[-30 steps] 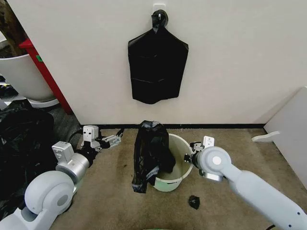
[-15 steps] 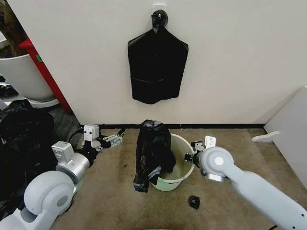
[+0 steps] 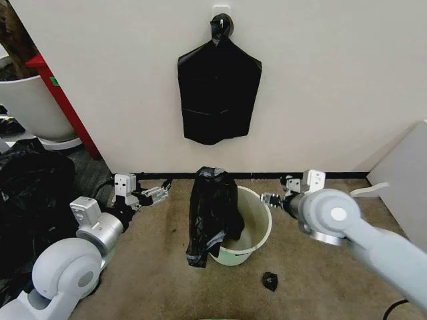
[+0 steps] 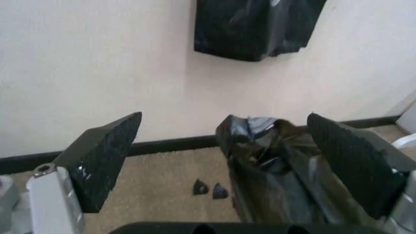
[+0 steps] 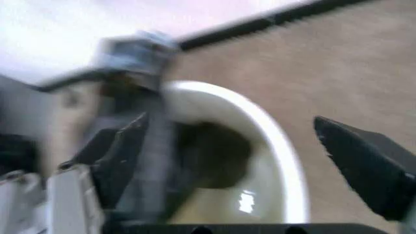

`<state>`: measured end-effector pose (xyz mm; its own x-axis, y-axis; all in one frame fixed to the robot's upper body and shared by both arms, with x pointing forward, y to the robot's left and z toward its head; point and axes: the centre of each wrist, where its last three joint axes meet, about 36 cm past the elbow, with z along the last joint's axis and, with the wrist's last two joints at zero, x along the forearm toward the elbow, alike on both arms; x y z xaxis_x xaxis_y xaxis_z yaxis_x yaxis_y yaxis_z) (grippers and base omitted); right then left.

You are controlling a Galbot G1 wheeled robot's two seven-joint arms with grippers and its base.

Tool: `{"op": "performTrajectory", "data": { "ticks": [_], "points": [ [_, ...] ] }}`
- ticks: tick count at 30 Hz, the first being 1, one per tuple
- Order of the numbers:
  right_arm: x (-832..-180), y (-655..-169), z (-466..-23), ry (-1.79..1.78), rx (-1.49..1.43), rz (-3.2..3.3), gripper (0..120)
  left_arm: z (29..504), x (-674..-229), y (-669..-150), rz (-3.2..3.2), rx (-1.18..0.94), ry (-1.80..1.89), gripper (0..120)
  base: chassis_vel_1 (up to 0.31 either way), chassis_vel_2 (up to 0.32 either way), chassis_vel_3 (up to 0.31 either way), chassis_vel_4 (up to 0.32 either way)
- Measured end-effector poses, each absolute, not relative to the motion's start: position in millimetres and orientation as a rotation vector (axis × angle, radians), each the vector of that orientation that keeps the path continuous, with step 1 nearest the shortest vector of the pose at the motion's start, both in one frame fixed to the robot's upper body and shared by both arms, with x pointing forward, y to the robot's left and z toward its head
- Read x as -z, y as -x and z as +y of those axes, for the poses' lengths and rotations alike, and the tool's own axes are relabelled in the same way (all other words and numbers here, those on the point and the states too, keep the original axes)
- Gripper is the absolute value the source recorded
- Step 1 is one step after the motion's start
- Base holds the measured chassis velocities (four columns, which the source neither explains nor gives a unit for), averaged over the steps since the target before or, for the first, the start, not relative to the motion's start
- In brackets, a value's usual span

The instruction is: Place the garbage bag over the trash bin.

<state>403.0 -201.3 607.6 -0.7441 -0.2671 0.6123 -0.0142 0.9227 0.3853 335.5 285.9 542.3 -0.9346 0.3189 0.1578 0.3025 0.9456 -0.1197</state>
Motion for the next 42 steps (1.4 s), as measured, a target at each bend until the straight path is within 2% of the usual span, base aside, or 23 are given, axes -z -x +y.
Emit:
{"op": "performTrajectory", "data": {
  "ticks": [4, 12, 23, 27, 30, 34, 35, 41, 42],
  "points": [
    [-610.3, -397.6, -190.4, -0.385, 0.596, -2.324, 100, 297.9, -541.3, -338.8, -2.926, -0.115, 0.449, 100, 0.0, 0.0, 0.0, 0.0],
    [-567.6, -409.8, -177.2, -0.45, 0.586, -2.191, 100, 301.8, -545.7, -334.4, -2.941, -0.107, 0.433, 100, 0.0, 0.0, 0.0, 0.0],
    [-542.7, -420.2, -171.0, -0.45, 0.577, -2.137, 99, 303.7, -546.9, -331.1, -2.951, -0.121, 0.419, 100, 0.0, 0.0, 0.0, 0.0],
    [-535.8, -422.3, -168.5, -0.443, 0.579, -2.123, 84, 303.1, -547.7, -330.3, -2.955, -0.125, 0.42, 100, 0.0, 0.0, 0.0, 0.0],
    [-533.7, -423.6, -168.3, -0.441, 0.59, -2.12, 77, 302.9, -548.1, -330.2, -2.957, -0.125, 0.422, 100, 0.0, 0.0, 0.0, 0.0],
    [-528.0, -425.8, -170.3, -0.458, 0.629, -2.106, 60, 302.8, -547.4, -330.3, -2.961, -0.105, 0.419, 100, 0.0, 0.0, 0.0, 0.0],
    [-528.0, -425.8, -170.3, -0.458, 0.629, -2.106, 60, 302.8, -547.4, -330.3, -2.961, -0.105, 0.419, 100, 0.0, 0.0, 0.0, 0.0],
    [-521.7, -424.3, -171.2, -0.44, 0.642, -2.105, 33, 300.5, -543.5, -330.6, -2.955, -0.116, 0.424, 100, 0.0, 0.0, 0.0, 0.0],
    [-521.7, -424.3, -171.2, -0.44, 0.642, -2.105, 33, 300.5, -543.5, -330.6, -2.955, -0.116, 0.424, 100, 0.0, 0.0, 0.0, 0.0]
  ]
}}
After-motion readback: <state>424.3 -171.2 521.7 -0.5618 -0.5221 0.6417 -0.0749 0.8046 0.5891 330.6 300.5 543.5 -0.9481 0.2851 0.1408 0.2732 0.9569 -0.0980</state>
